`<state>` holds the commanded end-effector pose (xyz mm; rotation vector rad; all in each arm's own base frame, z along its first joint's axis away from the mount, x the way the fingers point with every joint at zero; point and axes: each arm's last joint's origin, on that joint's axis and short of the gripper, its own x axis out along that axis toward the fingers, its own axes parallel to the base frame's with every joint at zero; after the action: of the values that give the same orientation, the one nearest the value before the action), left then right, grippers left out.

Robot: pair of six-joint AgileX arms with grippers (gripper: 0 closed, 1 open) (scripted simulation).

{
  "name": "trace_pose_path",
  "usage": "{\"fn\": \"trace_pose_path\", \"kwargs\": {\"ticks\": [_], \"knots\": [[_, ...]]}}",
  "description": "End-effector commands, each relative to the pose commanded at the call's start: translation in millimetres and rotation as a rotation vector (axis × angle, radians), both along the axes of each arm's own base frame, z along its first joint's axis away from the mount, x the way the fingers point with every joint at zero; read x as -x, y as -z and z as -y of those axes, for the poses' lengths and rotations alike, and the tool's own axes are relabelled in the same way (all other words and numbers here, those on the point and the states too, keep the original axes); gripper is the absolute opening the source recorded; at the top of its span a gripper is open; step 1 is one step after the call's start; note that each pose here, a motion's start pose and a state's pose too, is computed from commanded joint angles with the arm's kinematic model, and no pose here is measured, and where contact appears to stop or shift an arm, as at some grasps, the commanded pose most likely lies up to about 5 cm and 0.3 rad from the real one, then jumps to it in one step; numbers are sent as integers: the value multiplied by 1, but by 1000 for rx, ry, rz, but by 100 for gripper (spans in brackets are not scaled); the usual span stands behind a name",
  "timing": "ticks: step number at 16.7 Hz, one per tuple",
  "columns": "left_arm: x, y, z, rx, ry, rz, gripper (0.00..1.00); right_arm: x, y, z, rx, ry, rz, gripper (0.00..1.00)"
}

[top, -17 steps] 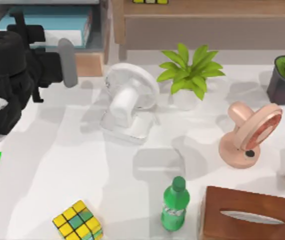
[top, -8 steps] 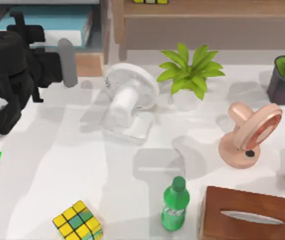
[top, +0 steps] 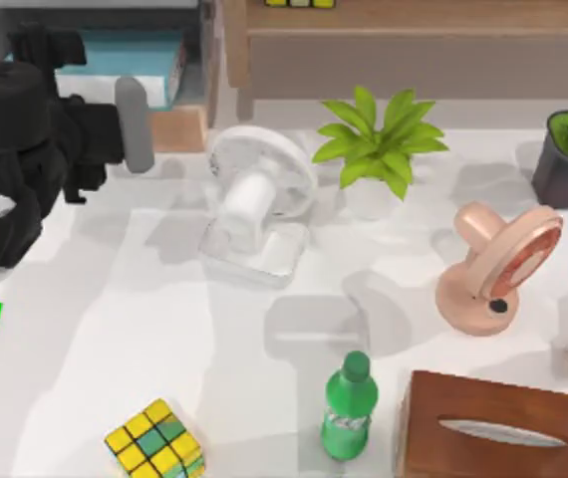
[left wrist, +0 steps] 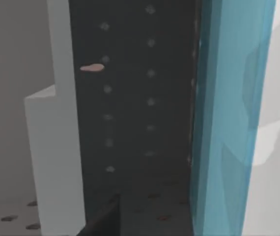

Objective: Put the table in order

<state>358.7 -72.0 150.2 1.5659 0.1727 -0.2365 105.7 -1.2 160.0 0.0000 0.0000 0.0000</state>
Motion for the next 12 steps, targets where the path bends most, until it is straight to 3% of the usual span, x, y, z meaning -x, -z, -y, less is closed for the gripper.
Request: {"fn": "trace_pose_path", "kwargs": {"ticks": [8, 12], "knots": [[1, 0, 0, 1, 0, 0, 100, 0, 0, 0, 0, 0, 0, 100], [20, 0, 0, 3, -1, -3, 100, 0, 0, 0, 0, 0, 0, 100]]}}
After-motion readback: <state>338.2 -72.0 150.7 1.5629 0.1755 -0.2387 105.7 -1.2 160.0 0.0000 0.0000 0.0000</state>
